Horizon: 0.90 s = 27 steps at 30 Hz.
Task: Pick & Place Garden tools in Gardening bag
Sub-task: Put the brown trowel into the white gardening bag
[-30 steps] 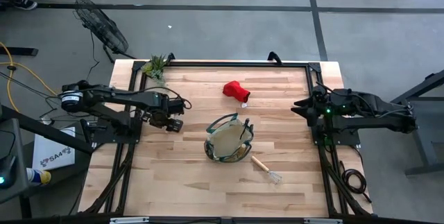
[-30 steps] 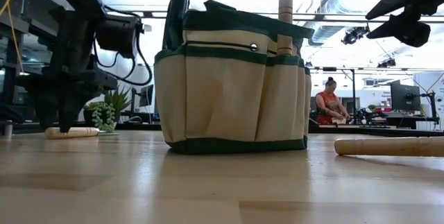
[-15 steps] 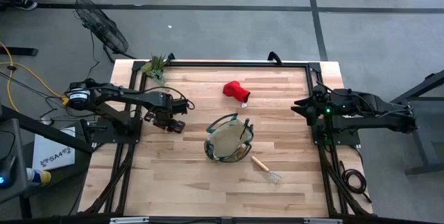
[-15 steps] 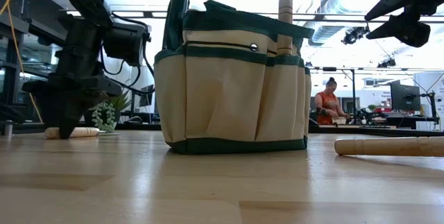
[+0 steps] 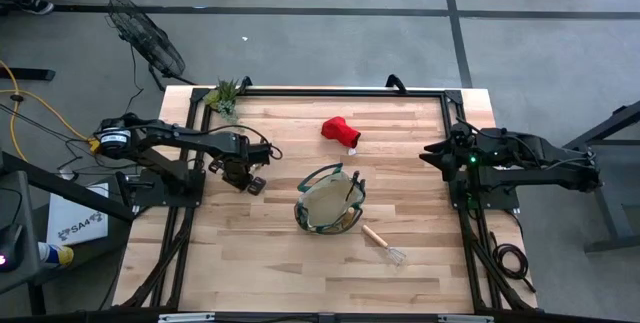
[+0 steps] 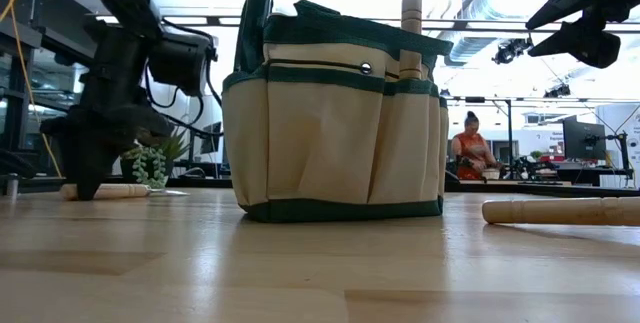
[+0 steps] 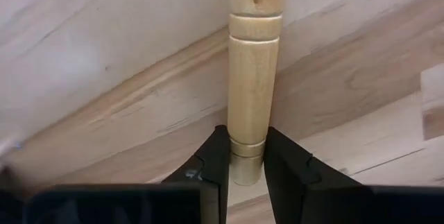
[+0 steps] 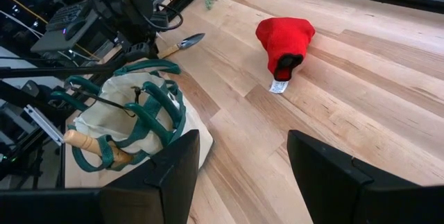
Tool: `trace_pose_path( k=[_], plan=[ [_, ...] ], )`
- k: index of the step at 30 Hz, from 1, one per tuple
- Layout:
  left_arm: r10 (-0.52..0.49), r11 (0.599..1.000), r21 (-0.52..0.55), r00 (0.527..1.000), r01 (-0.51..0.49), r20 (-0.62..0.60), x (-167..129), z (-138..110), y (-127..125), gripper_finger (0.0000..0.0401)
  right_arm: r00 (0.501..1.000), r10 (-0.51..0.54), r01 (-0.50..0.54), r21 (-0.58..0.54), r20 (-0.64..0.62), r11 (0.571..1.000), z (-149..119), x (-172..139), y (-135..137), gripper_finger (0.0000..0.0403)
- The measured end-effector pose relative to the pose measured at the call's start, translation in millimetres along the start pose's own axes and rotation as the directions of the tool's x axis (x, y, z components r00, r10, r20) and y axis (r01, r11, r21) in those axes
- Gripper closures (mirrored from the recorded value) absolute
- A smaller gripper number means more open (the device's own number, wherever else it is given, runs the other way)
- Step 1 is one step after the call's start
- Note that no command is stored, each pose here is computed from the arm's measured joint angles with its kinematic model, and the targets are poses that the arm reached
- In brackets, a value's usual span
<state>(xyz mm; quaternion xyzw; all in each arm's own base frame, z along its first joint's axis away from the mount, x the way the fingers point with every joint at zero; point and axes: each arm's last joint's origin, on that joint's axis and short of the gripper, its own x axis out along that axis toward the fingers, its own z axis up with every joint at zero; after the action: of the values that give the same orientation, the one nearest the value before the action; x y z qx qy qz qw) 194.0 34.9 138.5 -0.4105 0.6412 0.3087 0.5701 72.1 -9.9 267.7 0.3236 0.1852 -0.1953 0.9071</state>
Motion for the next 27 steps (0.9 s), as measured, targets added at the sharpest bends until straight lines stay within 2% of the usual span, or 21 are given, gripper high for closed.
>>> trace_pose_path(
  k=[4, 6, 8, 11, 14, 17, 21, 24, 27],
  plan=[
    [0.041, 0.996, 0.080, 0.999, -0.041, -0.009, -21, 0, -5, 0.0344, 1.000, 0.004, -0.004, -0.001, -0.003, 1.000, 0, 0, 0, 0.0192],
    [0.041, 0.990, 0.132, 0.999, -0.044, 0.027, -38, 4, -13, 0.0344, 1.000, 0.006, -0.006, -0.004, -0.003, 1.000, 0, 0, 0, 0.0192],
    [0.081, 0.977, 0.192, 0.996, -0.088, 0.047, -56, 4, -16, 0.0344, 1.000, 0.016, -0.016, -0.007, 0.002, 1.000, 1, 0, 1, 0.0192],
    [0.095, 0.952, 0.276, 0.987, -0.129, 0.134, -86, 6, -28, 0.0344, 0.999, 0.047, -0.047, -0.003, 0.009, 0.999, 2, 0, 3, 0.0192],
    [0.142, 0.918, 0.332, 0.960, -0.218, 0.240, -118, 4, -36, 0.0344, 0.995, 0.097, -0.098, 0.039, 0.020, 0.994, 5, 0, 6, 0.0192],
    [0.169, 0.877, 0.356, 0.900, -0.323, 0.401, -150, 0, -46, 0.0344, 0.990, 0.138, -0.140, 0.068, 0.035, 0.988, 7, -1, 9, 0.0192],
    [0.178, 0.818, 0.350, 0.780, -0.456, 0.600, -185, -8, -57, 0.0344, 0.986, 0.156, -0.159, 0.064, 0.057, 0.985, 9, -1, 11, 0.0192],
    [0.173, 0.773, 0.342, 0.696, -0.534, 0.697, -204, -13, -64, 0.0344, 0.984, 0.168, -0.174, 0.122, 0.061, 0.977, 10, -1, 12, 0.0192],
    [0.144, 0.718, 0.364, 0.638, -0.593, 0.756, -218, -16, -74, 0.0344, 0.981, 0.190, -0.195, 0.167, 0.045, 0.967, 10, -1, 12, 0.0192]
  ],
)
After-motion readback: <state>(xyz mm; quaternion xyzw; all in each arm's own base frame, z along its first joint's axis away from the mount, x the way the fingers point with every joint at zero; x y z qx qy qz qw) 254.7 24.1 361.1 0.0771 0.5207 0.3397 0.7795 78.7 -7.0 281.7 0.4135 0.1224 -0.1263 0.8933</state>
